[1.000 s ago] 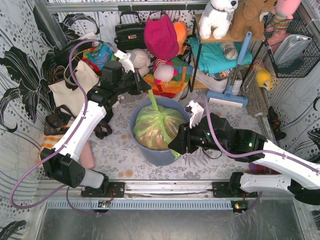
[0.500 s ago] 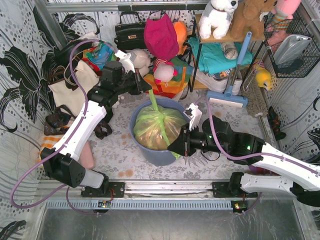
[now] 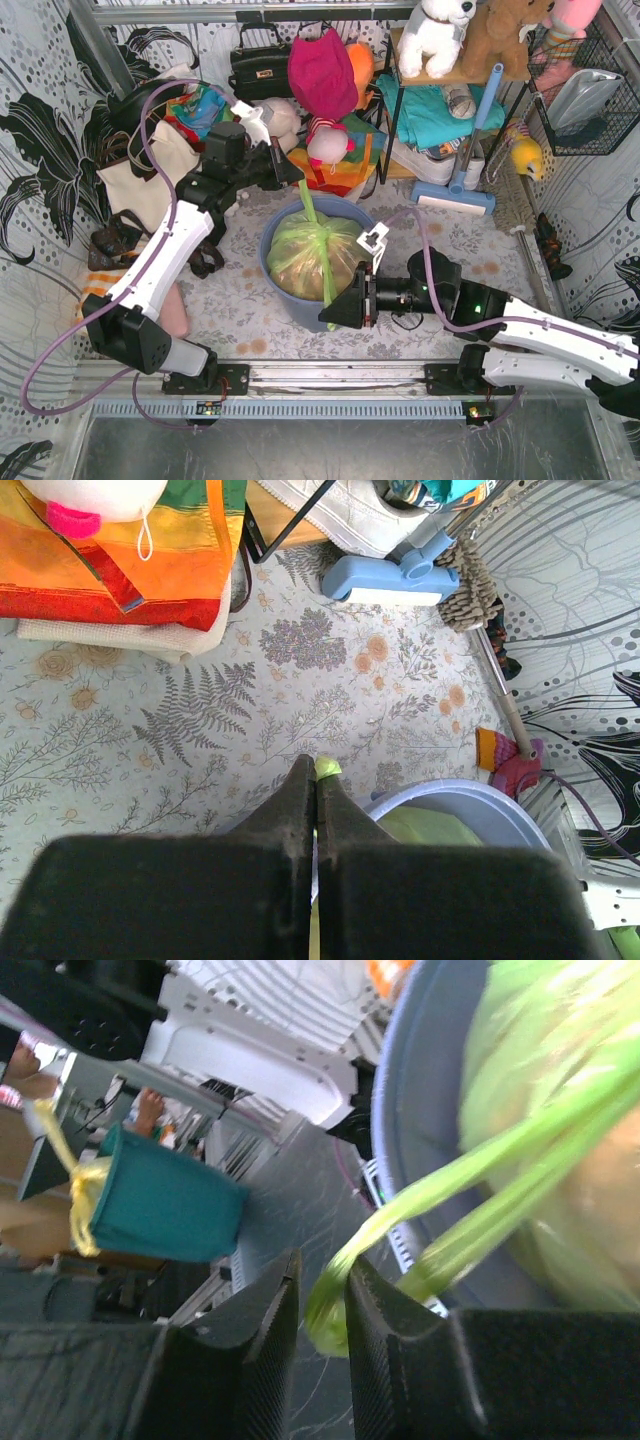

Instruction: Tie the trash bag

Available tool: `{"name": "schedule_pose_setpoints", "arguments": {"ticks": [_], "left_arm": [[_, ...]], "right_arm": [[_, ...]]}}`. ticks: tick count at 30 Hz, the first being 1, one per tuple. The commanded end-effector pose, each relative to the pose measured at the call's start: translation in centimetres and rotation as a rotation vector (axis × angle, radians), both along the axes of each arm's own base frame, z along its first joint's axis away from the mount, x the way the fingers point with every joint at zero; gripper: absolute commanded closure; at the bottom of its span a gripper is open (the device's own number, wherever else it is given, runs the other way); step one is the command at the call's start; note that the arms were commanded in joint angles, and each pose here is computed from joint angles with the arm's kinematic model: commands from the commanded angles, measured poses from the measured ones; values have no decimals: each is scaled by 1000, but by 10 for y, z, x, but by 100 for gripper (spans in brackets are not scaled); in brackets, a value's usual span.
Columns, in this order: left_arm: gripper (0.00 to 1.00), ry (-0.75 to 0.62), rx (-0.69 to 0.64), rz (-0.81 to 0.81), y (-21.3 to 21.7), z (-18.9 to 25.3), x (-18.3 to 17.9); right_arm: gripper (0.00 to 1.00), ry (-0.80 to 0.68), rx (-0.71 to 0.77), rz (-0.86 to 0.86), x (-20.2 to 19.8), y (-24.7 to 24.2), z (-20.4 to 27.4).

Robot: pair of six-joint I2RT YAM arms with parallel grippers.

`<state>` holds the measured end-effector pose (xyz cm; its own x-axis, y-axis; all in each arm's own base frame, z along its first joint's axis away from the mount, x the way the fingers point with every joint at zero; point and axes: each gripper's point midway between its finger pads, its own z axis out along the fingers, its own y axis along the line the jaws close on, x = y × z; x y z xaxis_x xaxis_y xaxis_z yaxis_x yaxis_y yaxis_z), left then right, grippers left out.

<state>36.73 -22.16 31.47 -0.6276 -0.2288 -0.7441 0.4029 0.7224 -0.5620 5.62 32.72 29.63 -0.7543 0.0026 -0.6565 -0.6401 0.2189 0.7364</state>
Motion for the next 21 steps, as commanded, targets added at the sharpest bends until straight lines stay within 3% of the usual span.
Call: {"name": "schedule_pose_setpoints", "arguments": {"ticks": [1,4,9,15,21], "left_arm": [[100,-44,-35,-5,-4,13,8],[100,-43,-40,-7,-6,13,11],[100,-50,-18,12,-5,9,24],[100,-131,-40,36,-9,48,50],[100,-195,-58,51,-11,82,54]], "right_arm": [[76,3,102,206,-34,7,21],[81,22,135,301,-49,7,26],[100,-44,193,327,-51,7,57],[100,-192,264,374,-55,6,125],[100,-180,263,396,-62,-4,122]]}}
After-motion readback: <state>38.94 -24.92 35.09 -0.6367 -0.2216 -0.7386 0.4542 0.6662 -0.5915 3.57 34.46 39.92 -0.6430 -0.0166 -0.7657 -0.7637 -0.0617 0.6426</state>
